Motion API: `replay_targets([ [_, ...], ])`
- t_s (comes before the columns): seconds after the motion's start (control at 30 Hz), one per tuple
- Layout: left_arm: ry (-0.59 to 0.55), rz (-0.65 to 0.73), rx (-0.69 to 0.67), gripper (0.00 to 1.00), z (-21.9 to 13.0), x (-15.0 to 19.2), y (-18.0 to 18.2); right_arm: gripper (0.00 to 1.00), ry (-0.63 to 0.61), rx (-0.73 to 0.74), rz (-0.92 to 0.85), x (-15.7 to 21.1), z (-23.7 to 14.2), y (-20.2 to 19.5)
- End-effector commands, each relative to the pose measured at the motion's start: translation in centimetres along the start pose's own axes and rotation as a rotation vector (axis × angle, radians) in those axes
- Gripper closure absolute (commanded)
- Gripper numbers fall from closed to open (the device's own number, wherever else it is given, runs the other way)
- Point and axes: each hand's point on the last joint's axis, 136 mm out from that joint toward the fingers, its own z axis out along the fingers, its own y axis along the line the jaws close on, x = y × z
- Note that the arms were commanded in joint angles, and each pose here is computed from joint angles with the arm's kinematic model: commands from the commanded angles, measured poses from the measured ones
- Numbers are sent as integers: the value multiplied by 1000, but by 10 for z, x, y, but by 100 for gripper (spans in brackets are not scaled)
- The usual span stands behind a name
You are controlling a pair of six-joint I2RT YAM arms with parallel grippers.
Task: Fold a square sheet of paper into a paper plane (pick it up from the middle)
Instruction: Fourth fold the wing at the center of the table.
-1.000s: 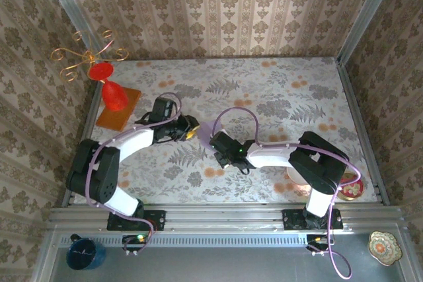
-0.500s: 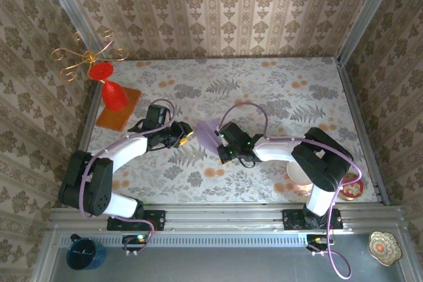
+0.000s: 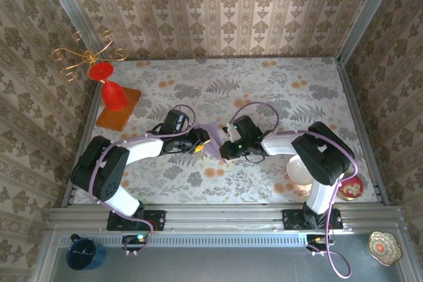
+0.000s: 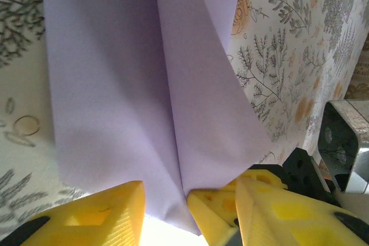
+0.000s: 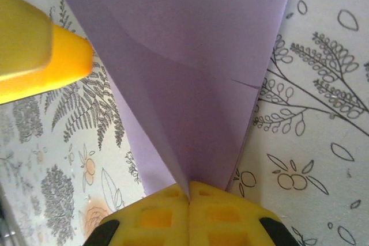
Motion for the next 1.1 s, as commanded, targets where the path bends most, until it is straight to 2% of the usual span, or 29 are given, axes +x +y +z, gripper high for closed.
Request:
replay_targets([
  [0.0, 0, 31, 81, 55, 5, -3, -20, 93, 165, -10, 150, 49, 5, -19],
  [0.13, 4, 49, 81, 55, 9, 0, -23, 93, 168, -44, 197, 47, 5, -21],
  [0.47, 14, 70, 20, 65, 13, 4, -12, 92, 158, -98, 265, 44, 4, -27],
  [1.07, 74, 91, -110, 63, 29, 7, 3, 83, 155, -85, 252, 44, 4, -29],
])
